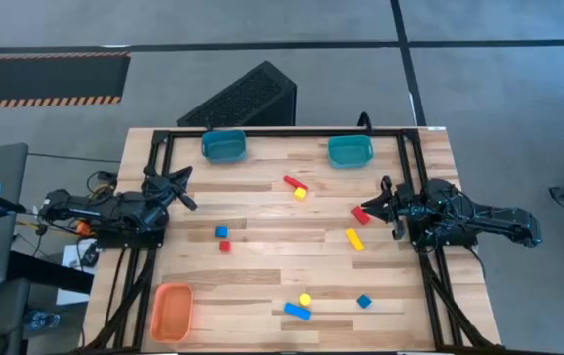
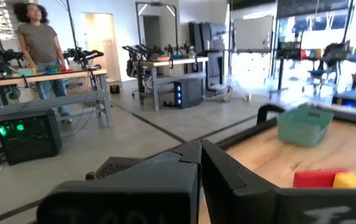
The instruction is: Sort & place blocks by color
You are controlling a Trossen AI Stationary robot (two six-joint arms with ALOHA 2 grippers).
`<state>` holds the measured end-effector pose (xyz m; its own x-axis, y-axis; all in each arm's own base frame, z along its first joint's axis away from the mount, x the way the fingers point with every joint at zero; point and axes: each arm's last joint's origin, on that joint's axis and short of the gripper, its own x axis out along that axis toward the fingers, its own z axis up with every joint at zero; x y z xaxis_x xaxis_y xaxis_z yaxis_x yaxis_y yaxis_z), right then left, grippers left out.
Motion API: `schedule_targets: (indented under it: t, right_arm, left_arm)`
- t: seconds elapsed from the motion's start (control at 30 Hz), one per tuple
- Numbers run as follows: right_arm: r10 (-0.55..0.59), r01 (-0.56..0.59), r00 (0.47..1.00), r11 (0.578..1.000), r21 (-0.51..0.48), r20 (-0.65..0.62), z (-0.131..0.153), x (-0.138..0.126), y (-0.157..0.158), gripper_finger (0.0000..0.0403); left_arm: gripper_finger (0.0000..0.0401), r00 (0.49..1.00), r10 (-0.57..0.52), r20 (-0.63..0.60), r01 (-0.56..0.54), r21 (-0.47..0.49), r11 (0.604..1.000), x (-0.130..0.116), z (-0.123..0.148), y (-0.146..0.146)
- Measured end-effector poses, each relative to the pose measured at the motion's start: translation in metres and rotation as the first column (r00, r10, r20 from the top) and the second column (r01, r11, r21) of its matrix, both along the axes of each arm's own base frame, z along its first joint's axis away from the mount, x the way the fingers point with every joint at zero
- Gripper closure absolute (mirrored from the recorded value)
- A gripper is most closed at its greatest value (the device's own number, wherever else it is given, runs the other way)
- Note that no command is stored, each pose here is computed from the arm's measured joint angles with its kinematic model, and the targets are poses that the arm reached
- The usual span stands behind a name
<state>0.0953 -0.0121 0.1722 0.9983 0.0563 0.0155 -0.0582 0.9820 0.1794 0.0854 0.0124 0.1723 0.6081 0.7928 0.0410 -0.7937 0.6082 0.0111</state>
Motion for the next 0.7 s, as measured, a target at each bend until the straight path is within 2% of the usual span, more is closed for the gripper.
schedule_targets:
  t: [0.7]
  right_arm:
    - [0.0, 0.0, 1.0, 1.0, 0.0, -0.001, -0.0001, 0.0, 0.0, 0.0316]
  left_arm:
    - [0.0401, 0.999, -0.018, -0.029, 0.018, 0.005, 1.0, 0.0006, -0.0025, -0.0003]
